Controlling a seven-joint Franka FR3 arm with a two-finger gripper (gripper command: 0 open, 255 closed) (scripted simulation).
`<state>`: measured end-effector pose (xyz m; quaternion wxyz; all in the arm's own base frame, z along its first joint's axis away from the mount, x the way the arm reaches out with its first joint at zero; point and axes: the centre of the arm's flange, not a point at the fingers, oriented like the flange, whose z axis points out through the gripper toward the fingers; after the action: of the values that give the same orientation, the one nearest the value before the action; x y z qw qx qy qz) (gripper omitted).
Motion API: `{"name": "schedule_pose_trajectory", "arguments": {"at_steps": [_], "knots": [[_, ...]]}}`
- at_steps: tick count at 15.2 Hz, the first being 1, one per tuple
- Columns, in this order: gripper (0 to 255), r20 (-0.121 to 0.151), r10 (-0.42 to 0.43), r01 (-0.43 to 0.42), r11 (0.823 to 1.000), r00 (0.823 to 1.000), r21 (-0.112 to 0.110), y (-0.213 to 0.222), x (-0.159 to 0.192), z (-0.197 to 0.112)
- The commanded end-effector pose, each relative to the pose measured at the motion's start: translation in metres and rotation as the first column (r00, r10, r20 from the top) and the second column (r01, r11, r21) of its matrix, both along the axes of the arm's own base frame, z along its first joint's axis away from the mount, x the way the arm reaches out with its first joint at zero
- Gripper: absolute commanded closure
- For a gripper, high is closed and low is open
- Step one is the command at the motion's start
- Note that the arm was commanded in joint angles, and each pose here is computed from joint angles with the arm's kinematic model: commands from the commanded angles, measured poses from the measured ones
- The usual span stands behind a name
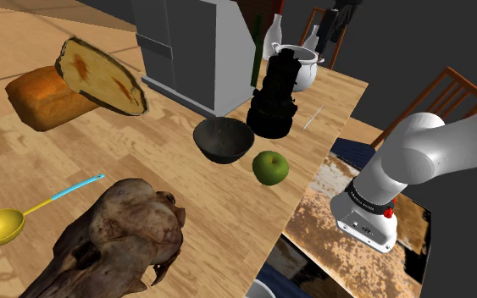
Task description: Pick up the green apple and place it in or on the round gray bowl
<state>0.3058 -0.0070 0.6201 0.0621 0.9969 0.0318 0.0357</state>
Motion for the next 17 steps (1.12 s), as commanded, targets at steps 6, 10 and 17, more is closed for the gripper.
{"name": "schedule_pose_trajectory", "arguments": {"at_steps": [6, 10, 17], "knots": [[0, -0.017, -0.074, 0.074, 0.997, 0.997, 0.035, 0.039, -0.016, -0.044], [0, -0.033, -0.132, 0.133, 0.989, 0.991, 0.062, 0.073, -0.028, -0.078], [0, -0.063, -0.231, 0.237, 0.966, 0.971, 0.106, 0.135, -0.044, -0.135]]}}
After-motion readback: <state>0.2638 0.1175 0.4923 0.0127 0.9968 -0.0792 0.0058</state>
